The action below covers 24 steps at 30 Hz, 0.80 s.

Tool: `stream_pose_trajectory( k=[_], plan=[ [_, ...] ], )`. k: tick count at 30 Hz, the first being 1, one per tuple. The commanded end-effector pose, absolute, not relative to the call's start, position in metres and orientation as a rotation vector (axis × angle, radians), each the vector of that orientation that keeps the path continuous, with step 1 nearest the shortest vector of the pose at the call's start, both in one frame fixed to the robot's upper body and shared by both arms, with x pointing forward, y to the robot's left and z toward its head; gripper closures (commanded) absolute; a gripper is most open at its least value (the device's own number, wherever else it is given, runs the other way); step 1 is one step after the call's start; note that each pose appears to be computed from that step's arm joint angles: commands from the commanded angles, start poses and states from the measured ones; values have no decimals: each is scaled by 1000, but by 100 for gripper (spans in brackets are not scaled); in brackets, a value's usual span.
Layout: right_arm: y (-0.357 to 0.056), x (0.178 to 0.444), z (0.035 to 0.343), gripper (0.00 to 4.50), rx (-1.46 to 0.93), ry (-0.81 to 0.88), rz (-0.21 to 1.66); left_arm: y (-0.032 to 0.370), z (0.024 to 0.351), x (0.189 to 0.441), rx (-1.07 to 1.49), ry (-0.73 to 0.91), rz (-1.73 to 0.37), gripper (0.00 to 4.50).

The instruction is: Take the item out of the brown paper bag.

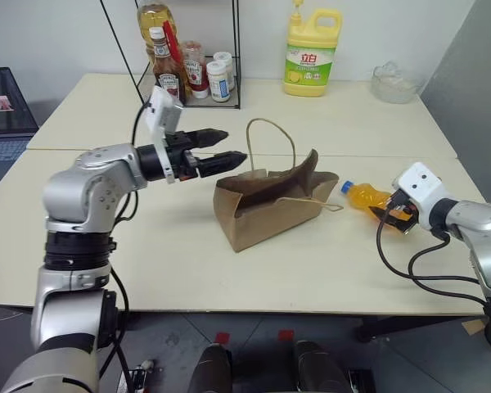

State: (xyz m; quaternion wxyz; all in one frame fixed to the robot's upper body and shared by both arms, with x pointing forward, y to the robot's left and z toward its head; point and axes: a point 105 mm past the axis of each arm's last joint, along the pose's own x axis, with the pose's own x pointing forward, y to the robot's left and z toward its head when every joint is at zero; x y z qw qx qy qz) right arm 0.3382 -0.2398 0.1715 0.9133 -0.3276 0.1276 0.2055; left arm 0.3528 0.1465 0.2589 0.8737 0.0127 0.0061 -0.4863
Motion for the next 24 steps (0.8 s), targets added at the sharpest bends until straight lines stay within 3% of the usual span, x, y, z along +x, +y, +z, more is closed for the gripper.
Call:
stream_pose_trajectory(
  k=[1, 5, 8, 11, 15, 24],
  plan=[
    [-236, 327, 203, 0, -596, 141, 378, 185, 280, 351, 33, -74, -834, 3],
    [-225, 311, 213, 0, -441, 40, 319, 221, 244, 348, 72, -13, -582, 3],
    [-218, 300, 209, 0, -374, 12, 284, 224, 218, 339, 96, 35, -495, 3],
    [-204, 284, 189, 0, -312, -10, 217, 218, 165, 320, 94, 123, -367, 3],
    [-197, 271, 174, 0, -246, -18, 157, 209, 124, 298, 158, 193, -295, 3],
    [-181, 245, 118, 0, -16, 141, 63, 191, 77, 269, 61, 249, -150, 3]
  ],
)
